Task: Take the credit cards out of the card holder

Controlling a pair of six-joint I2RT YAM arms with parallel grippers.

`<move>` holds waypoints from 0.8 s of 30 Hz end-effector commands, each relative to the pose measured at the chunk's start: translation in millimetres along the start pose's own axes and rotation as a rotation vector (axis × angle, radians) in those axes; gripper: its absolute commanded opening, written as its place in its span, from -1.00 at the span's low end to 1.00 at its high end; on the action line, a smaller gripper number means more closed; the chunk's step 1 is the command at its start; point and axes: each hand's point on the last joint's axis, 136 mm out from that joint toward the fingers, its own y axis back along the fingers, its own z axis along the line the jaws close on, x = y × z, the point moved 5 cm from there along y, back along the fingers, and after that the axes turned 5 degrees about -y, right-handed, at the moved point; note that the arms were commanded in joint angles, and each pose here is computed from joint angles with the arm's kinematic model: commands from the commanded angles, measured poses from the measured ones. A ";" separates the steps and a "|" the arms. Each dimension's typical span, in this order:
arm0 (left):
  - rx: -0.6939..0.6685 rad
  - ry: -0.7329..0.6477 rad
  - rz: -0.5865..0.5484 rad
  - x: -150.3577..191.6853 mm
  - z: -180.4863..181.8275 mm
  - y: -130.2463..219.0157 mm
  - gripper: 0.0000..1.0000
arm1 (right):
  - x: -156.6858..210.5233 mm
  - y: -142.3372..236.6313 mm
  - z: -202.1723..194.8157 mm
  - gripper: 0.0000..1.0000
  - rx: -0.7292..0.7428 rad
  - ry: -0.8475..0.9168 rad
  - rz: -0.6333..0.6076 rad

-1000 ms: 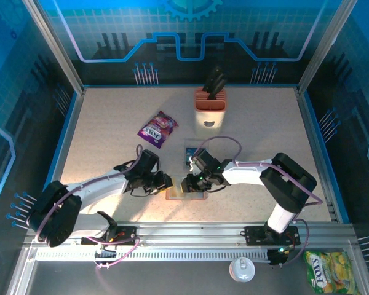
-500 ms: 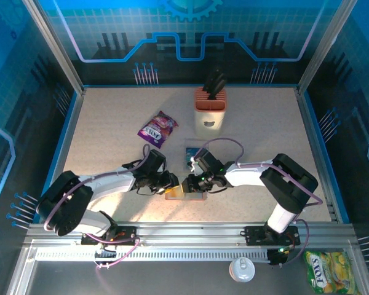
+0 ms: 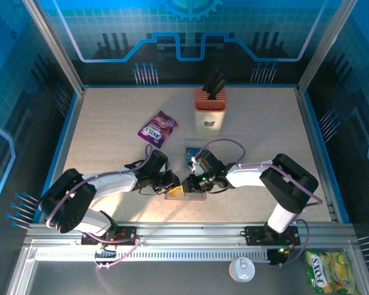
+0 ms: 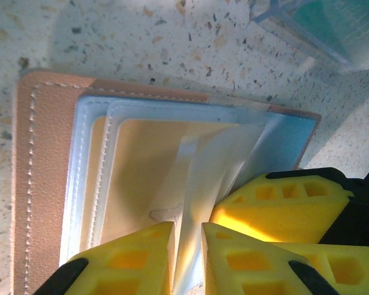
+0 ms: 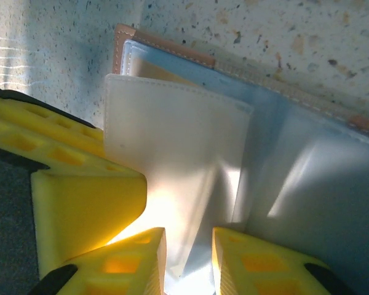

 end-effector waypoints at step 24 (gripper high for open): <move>0.029 -0.086 0.028 5.8 -39.2 1.3 -0.59 | -4.7 75.5 27.1 -0.36 0.052 0.082 -0.144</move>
